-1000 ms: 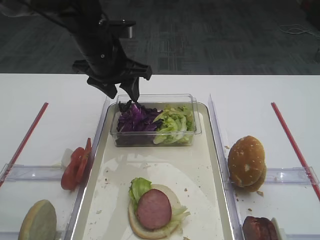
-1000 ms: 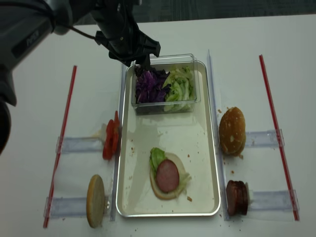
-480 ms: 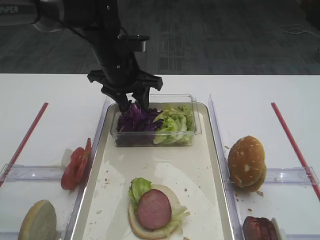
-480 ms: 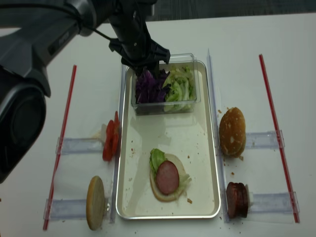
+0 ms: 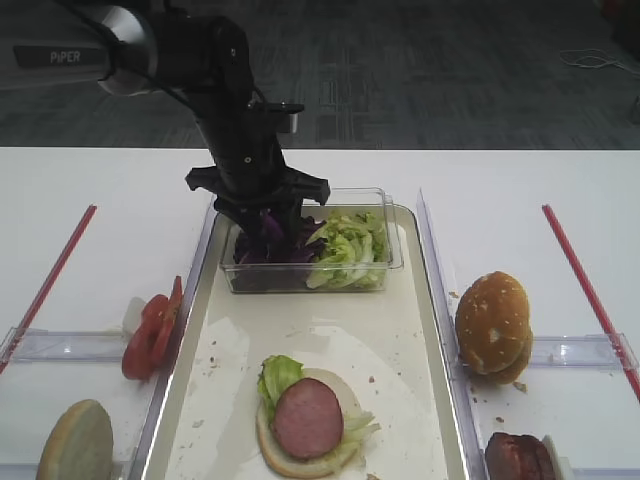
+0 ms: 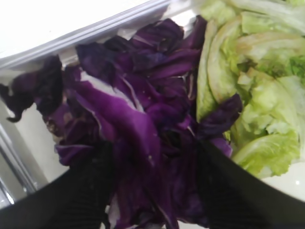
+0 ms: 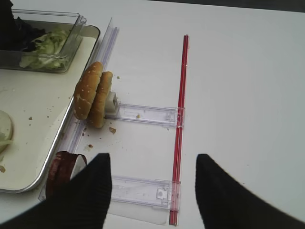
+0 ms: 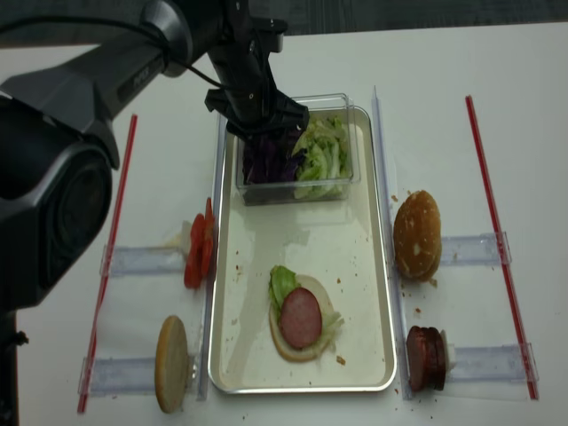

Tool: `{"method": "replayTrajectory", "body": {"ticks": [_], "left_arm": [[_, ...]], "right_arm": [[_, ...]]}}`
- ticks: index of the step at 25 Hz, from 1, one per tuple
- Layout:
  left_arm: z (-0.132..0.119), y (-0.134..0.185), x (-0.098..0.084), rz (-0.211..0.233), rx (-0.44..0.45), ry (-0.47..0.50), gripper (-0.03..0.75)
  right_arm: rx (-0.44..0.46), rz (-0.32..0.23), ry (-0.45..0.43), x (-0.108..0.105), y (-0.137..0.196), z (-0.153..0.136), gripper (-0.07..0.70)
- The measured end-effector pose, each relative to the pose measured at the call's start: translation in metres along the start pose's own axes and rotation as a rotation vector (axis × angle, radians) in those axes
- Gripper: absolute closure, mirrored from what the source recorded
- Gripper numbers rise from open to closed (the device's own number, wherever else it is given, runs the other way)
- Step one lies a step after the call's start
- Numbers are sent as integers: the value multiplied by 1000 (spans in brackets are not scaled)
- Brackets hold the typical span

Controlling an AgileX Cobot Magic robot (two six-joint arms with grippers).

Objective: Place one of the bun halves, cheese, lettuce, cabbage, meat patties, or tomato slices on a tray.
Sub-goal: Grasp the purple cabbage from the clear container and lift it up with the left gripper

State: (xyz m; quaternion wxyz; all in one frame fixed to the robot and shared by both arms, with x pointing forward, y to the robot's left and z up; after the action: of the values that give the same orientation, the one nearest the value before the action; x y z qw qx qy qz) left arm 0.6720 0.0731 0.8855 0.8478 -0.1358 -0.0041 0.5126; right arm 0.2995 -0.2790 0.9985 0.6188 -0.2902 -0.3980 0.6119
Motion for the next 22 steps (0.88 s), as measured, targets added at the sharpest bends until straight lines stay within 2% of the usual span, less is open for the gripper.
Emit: {"method": "replayTrajectory", "body": {"ticks": [10,22], "left_arm": [[-10,0,2,1,13,-3,337],[-11,0,6,-13,12,-27,496]], "right_arm": [[0,-3,2,0,0,0,226],[0,-3,2,0,0,0,226]]}}
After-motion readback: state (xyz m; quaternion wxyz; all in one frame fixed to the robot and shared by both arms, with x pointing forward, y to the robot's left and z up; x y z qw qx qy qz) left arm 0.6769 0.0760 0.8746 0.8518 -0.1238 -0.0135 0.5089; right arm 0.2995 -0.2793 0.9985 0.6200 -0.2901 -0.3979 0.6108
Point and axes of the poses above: a point on each arm's last joint axis where the gripper is mounted, z pointing back along that axis away from the gripper, x along the wrist's bending axis when the last joint is at zero, y = z × x, the point moved 8 cm from there along -z, pointing out along that axis toward the gripper, and after that the axes turned 9 degrees about -z, right-handed, at the moved point
